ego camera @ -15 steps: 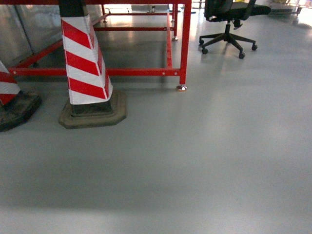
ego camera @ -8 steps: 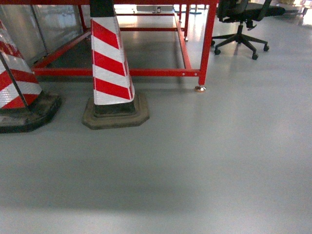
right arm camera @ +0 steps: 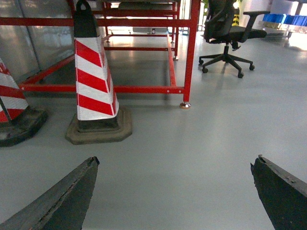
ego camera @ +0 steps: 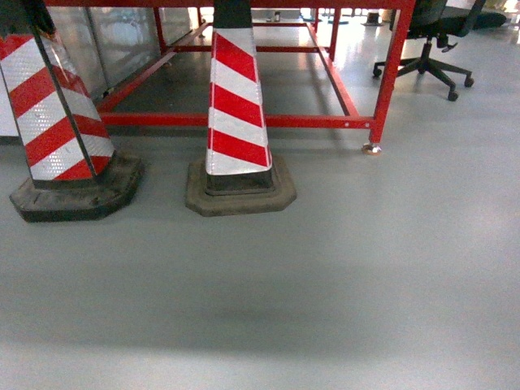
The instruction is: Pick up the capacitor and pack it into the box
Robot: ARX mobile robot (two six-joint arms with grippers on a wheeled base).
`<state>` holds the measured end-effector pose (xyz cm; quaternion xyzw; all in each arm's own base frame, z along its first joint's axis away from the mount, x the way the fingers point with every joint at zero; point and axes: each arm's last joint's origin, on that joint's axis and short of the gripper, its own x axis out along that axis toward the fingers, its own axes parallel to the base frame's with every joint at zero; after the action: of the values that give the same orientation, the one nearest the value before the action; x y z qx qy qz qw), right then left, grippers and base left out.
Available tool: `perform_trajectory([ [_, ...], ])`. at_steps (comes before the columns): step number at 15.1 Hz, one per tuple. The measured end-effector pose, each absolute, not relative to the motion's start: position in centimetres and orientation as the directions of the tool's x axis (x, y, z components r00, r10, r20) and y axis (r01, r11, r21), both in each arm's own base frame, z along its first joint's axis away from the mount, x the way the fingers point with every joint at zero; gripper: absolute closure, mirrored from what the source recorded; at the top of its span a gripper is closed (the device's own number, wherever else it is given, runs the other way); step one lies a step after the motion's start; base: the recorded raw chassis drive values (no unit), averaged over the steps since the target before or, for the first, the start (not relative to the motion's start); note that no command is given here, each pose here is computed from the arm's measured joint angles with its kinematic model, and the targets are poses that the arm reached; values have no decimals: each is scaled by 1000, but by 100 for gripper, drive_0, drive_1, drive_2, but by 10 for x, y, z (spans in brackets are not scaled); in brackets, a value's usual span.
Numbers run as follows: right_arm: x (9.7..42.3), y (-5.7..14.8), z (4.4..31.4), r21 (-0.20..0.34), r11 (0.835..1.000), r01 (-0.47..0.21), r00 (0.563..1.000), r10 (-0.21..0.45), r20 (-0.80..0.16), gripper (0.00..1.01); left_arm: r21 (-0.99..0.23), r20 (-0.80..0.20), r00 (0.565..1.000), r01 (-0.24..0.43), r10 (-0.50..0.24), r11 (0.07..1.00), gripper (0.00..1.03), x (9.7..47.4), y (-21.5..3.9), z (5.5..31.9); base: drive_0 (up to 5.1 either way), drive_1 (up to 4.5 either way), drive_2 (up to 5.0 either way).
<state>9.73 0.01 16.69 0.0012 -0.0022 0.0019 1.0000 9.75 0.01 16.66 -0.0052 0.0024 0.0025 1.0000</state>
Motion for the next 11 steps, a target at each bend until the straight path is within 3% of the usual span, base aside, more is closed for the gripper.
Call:
perform_trajectory([
  [5, 97, 0, 166, 2, 1000, -3, 1000, 3, 1, 3, -10, -3, 1000, 0, 0, 1000, 59, 98, 0, 167, -502, 239, 239],
  [11, 97, 0, 167, 2, 1000, -1, 1000, 1, 2, 3, -10, -2, 1000, 0, 0, 1000, 59, 98, 0, 167, -1, 401, -405],
])
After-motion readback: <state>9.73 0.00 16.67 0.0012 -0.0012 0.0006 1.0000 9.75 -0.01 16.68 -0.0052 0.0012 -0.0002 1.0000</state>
